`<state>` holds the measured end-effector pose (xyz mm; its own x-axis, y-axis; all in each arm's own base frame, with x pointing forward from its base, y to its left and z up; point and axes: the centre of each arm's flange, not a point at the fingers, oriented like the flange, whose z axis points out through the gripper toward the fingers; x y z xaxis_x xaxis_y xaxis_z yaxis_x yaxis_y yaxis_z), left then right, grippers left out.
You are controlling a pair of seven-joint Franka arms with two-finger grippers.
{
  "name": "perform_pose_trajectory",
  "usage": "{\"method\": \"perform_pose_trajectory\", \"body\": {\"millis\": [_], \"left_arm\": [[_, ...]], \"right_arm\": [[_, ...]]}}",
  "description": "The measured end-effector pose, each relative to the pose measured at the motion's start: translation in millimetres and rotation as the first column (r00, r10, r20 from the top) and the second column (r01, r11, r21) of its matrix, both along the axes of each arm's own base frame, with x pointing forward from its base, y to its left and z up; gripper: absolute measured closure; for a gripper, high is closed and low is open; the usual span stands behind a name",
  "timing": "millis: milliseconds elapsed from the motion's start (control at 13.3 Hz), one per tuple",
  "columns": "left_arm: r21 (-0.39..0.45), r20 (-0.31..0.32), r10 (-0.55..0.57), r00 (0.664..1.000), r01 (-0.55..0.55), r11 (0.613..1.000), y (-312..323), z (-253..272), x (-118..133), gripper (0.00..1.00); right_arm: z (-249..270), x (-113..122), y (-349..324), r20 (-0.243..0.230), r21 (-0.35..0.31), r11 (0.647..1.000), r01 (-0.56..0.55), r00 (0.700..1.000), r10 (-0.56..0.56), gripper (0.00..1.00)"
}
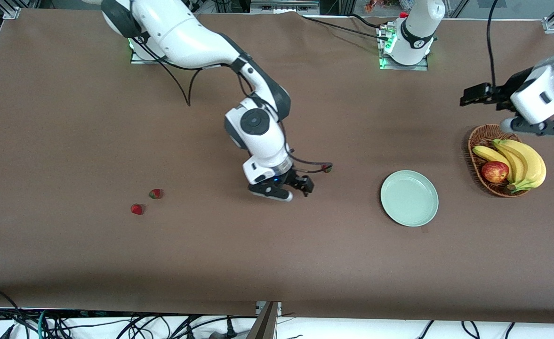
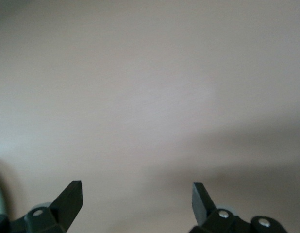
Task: Collect all strawberries into plate
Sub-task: 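Set the strawberry mid-table with the right gripper while the left gripper approaches, then grasp the strawberry with the left gripper while the right gripper returns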
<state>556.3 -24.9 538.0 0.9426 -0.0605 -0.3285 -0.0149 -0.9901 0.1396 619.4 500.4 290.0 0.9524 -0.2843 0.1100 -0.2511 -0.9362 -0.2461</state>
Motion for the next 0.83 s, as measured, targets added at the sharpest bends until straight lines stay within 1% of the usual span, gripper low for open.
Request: {"method": "perform_pose_trajectory", "body": {"millis": [150,225,300,375,450,526,601,751,826], "left_arm": [[-0.019,0.023,0.02,1.0,-0.019,1.0,-15.0,-34.9,23.5,0.0],[-0.02,0.046,0.033,0.998,-0.032,0.999,-29.4,-53.4,34.3,0.0],[-0.016,0.083,0.055,0.995,-0.054,0.998,-48.7,-73.4,44.0,0.0],[-0.015,0.134,0.085,0.987,-0.084,0.996,-71.5,-95.2,51.5,0.0],[-0.019,0.176,0.107,0.979,-0.105,0.994,-96.6,-119.3,53.4,0.0],[-0.024,0.209,0.113,0.971,-0.11,0.994,-120.5,-142.9,50.1,0.0],[-0.028,0.227,0.106,0.968,-0.102,0.994,-141.8,-165.7,43.5,0.0],[-0.027,0.236,0.078,0.969,-0.074,0.997,-196.4,-212.6,26.3,0.0],[-0.025,0.246,0.075,0.966,-0.071,0.997,-228.8,-237.1,17.7,0.0]], "right_arm": [[22.2,17.4,-46.5,-0.081,-0.096,0.99,-0.103,0.992,0.095,0.0],[28.7,25.1,-72.7,-0.135,-0.133,0.977,-0.165,0.98,0.147,0.0],[30.9,33.0,-101.4,-0.196,-0.161,0.961,-0.223,0.962,0.19,0.0],[31.4,42.5,-132.2,-0.248,-0.174,0.949,-0.264,0.944,0.218,0.0],[28.7,52.7,-163.0,-0.287,-0.179,0.943,-0.28,0.932,0.223,0.0],[22.6,61.2,-193.0,-0.325,-0.18,0.942,-0.283,0.921,0.215,0.0],[13.5,66.6,-220.2,-0.361,-0.177,0.939,-0.296,0.907,0.218,0.0],[-5.4,70.7,-255.7,-0.403,-0.17,0.925,-0.34,0.881,0.249,0.0],[-14.1,70.4,-267.4,-0.419,-0.178,0.918,-0.356,0.871,0.257,0.0]]}}
